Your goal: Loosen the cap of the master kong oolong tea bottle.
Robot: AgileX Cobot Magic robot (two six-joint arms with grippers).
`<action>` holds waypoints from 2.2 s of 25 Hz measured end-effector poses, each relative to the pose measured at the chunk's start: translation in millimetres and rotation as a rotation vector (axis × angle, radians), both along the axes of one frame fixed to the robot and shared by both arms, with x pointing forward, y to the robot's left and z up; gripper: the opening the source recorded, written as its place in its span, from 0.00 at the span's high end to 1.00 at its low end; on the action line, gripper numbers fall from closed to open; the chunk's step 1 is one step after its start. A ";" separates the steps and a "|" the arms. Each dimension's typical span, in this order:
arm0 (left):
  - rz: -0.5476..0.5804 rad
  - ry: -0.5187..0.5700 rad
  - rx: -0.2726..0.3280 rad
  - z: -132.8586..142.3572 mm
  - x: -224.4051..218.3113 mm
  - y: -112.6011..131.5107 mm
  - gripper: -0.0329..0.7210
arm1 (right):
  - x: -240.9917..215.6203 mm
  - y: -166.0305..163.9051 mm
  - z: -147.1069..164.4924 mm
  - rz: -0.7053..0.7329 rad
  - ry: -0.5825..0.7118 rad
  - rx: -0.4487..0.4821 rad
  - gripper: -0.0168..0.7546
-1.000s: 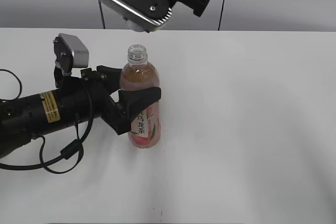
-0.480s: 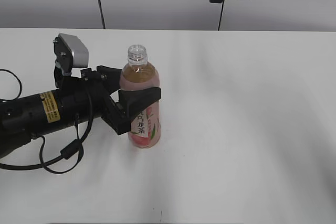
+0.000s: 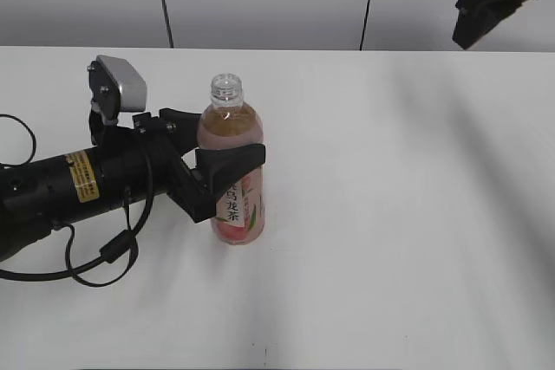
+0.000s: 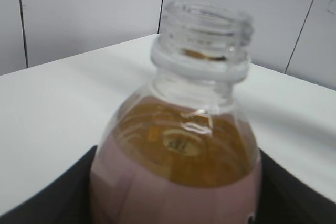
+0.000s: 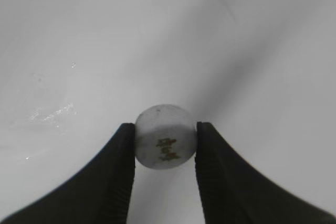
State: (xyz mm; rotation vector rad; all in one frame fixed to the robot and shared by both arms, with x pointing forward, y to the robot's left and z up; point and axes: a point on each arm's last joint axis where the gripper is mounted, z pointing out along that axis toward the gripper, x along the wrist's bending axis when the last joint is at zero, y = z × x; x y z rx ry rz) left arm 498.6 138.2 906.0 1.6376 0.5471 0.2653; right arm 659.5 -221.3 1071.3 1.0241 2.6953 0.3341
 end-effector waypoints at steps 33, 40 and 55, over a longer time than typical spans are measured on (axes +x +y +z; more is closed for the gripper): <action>0.000 0.000 -0.001 0.1 0.0 0.0 0.34 | -55.6 -21.3 -141.8 -0.555 0.330 -0.020 0.17; 0.000 0.000 -0.001 0.1 0.0 0.0 0.34 | -69.9 -23.6 -129.0 -0.609 0.419 -0.055 0.27; 0.000 0.000 0.000 0.0 0.0 0.0 0.34 | -202.0 -44.6 -19.9 -0.628 0.164 0.059 0.28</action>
